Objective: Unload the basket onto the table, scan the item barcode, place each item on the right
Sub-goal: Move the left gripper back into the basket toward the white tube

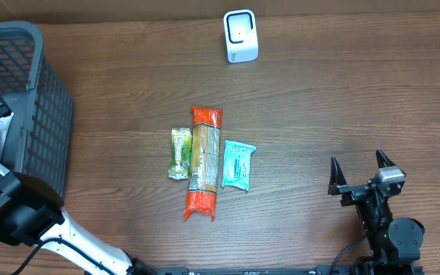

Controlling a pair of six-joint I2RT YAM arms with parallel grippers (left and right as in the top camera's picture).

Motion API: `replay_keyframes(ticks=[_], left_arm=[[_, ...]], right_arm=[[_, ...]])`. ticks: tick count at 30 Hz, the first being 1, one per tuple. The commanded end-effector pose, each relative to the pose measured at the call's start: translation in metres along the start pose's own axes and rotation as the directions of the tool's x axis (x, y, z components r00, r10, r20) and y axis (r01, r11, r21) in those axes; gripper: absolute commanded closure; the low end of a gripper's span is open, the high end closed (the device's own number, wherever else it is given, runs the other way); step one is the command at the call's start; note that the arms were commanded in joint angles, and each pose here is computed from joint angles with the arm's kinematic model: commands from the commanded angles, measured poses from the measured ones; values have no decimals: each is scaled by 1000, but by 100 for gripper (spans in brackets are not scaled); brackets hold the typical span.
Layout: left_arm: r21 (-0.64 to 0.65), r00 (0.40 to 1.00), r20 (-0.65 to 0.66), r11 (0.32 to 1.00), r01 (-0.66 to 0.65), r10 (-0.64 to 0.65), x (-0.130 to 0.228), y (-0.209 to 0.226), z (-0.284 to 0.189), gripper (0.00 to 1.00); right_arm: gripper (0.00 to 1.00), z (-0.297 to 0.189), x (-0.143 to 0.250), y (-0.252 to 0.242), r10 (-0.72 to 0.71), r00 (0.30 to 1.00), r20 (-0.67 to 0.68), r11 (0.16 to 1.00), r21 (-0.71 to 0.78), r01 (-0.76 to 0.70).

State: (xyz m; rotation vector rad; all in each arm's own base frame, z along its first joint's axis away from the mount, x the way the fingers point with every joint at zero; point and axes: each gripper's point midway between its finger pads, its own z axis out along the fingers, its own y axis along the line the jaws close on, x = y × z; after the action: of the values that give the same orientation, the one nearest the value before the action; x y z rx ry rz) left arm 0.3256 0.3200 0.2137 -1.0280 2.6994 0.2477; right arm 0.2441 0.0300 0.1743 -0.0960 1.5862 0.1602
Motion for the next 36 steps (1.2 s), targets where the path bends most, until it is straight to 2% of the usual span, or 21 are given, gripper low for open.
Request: replay_keyframes(ticks=[1,17,25,36], left_arm=[[7,999,-9,999,-34,34,0,-2,10,0],[18,999,24,999,-42,41,-10,-5,26,0],[-83,999,-16,995,-52,51,-3,11,43,0],[-90,988,-24,984,-154,152,-1,11,74,0]], right_arm=[[0,0,2,0,0,1000,3,1000,4,0],[0,0,2,0,0,1000,3,1000,4,0],[0,0,2,0,0,1000,3,1000,4,0],[0,0,2,0,0,1000,3,1000,4,0]])
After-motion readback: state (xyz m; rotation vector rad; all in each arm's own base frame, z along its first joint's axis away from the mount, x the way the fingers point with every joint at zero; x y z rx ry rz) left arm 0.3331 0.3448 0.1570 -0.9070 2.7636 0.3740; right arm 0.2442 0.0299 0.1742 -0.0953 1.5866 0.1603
